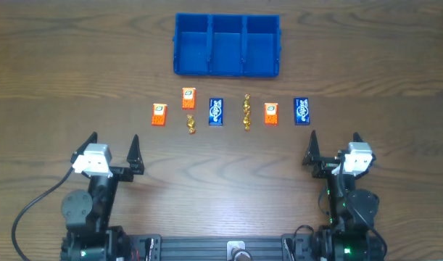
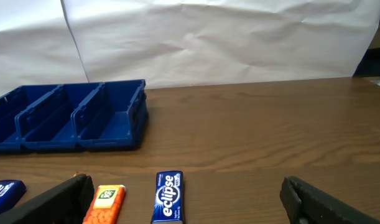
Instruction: Sort Candies Into Trays
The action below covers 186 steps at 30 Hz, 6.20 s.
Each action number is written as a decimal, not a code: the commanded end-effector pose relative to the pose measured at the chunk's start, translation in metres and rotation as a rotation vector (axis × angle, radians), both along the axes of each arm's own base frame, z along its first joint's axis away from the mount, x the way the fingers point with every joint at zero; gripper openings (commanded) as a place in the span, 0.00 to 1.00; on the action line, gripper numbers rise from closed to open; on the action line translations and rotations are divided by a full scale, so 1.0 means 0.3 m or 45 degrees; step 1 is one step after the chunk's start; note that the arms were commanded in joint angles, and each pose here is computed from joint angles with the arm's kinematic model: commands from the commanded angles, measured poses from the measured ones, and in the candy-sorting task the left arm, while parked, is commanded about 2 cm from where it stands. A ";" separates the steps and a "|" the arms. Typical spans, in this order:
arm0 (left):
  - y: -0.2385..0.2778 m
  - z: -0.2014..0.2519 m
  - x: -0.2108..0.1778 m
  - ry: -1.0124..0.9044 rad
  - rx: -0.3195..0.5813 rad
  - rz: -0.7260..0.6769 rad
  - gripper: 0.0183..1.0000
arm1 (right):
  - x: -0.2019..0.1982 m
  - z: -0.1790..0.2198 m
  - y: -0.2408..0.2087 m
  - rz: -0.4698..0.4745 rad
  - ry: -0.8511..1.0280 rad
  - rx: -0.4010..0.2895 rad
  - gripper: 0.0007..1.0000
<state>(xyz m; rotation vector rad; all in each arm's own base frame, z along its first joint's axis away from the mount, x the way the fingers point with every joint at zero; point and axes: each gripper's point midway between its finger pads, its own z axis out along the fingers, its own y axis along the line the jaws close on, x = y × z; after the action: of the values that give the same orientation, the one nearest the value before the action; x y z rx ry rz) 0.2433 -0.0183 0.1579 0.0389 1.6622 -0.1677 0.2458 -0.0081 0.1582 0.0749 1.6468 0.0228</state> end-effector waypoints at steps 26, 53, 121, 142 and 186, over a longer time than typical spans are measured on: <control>-0.015 -0.054 -0.003 0.058 -0.007 -0.031 1.00 | -0.001 -0.007 -0.008 -0.014 0.002 -0.017 1.00; -0.015 -0.054 -0.003 0.058 -0.007 -0.031 1.00 | -0.001 -0.007 -0.008 -0.014 0.002 -0.017 1.00; -0.194 -0.507 0.443 1.529 0.277 -0.073 1.00 | -0.001 -0.007 -0.008 -0.014 0.002 -0.017 1.00; -0.212 -0.533 0.428 1.562 0.272 -0.066 0.36 | -0.001 -0.007 -0.008 -0.014 0.002 -0.017 1.00; -0.545 -0.132 1.041 1.221 0.148 -0.013 0.35 | -0.001 -0.007 -0.008 -0.014 0.002 -0.017 1.00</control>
<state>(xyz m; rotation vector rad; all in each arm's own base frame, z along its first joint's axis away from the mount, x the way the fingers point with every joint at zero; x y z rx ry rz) 0.5511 -0.1774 0.1226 0.0791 2.6289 -0.0712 0.2458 -0.0086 0.1580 0.0775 1.6463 0.0200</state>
